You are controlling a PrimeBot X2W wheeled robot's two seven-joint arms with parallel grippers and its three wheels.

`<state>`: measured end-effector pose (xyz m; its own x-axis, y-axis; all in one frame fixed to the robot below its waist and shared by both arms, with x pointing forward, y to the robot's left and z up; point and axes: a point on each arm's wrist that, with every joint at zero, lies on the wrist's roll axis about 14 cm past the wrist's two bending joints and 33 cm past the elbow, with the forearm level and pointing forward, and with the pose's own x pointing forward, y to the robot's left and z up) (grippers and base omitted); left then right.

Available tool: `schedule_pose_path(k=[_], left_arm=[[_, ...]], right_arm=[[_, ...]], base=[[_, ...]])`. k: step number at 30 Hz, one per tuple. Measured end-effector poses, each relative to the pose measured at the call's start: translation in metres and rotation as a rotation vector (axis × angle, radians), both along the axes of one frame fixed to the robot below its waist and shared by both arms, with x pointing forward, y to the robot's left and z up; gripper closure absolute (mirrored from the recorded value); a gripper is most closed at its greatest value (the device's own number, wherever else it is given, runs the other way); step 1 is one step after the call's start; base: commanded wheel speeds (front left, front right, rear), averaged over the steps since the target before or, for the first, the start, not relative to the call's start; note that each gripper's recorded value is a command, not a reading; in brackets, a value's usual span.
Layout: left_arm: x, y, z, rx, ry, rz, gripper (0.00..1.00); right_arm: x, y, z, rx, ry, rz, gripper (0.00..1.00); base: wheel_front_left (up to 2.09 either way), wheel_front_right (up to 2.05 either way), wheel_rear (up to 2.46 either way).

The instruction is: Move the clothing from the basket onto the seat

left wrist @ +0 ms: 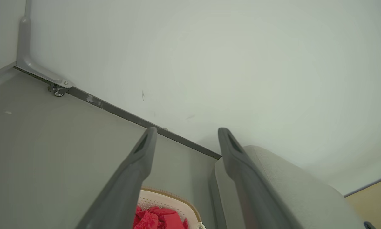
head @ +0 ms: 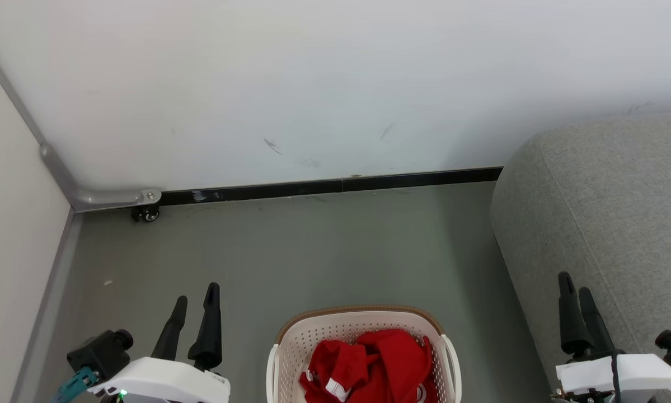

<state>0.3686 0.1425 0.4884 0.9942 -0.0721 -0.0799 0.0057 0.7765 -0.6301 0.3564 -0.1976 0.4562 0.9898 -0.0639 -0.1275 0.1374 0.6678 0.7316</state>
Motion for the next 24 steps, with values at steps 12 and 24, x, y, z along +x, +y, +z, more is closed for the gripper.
schedule_pose_path(k=[12,24], left_arm=[[0.002,-0.004,0.011,0.254,-0.064,0.001,0.0],[0.001,-0.009,0.013,0.44,-0.105,0.007,0.0]], right_arm=[[0.002,0.002,0.003,-0.227,-0.004,0.048,0.0],[0.006,-0.001,0.007,-0.428,-0.011,0.077,0.0]], base=[[0.0,0.0,0.0],[0.0,0.0,0.0]])
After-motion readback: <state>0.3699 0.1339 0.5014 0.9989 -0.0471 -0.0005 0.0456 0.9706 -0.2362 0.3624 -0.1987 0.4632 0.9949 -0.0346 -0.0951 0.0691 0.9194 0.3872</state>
